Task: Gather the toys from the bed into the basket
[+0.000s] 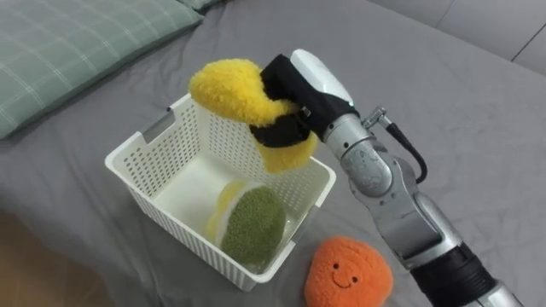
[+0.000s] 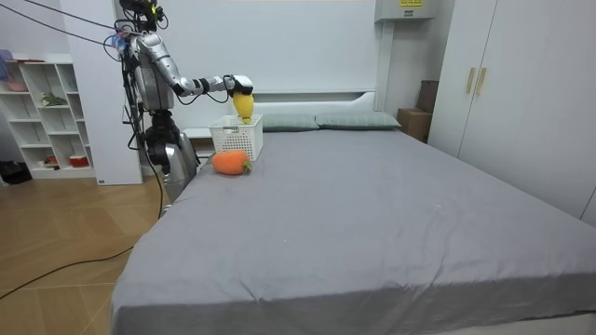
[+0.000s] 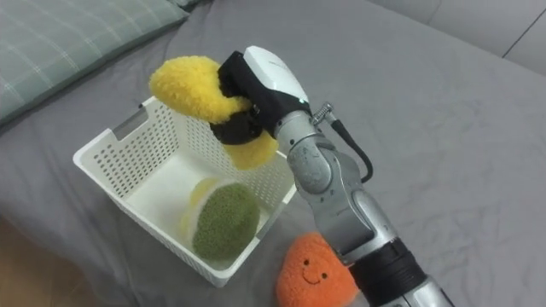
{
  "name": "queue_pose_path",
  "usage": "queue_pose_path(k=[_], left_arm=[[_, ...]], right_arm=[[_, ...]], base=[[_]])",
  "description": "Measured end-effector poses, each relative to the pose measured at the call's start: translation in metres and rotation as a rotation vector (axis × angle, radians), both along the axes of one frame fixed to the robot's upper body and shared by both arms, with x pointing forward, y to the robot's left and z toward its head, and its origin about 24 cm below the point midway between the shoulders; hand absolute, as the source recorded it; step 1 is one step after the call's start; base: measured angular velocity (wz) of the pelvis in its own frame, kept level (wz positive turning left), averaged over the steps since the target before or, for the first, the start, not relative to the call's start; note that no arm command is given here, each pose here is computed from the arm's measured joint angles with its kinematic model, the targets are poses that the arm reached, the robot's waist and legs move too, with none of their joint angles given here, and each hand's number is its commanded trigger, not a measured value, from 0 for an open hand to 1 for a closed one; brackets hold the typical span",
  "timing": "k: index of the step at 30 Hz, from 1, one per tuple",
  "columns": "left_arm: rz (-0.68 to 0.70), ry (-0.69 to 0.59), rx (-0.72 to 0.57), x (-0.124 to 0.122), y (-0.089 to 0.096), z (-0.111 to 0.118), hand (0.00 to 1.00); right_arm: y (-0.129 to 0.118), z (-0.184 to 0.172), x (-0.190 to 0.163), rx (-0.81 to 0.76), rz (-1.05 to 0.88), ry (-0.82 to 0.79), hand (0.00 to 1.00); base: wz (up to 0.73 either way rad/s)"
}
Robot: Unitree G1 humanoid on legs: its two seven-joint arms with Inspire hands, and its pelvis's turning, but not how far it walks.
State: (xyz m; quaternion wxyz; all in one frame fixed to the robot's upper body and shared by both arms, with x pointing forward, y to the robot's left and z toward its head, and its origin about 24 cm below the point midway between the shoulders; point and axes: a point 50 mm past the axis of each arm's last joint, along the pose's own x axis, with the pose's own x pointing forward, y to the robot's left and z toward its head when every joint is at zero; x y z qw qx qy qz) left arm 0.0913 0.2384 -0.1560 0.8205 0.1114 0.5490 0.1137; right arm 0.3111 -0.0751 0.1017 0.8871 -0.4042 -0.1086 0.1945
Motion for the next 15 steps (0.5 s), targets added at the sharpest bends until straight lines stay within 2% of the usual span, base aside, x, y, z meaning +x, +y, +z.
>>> queue_pose_path(k=[15], left_arm=[[-0.008, 0.001, 0.013, 0.001, 0.001, 0.000, 0.00]], right_arm=[[0.004, -0.011, 0.003, -0.047, 0.015, 0.043, 0.00]], base=[[0.01]])
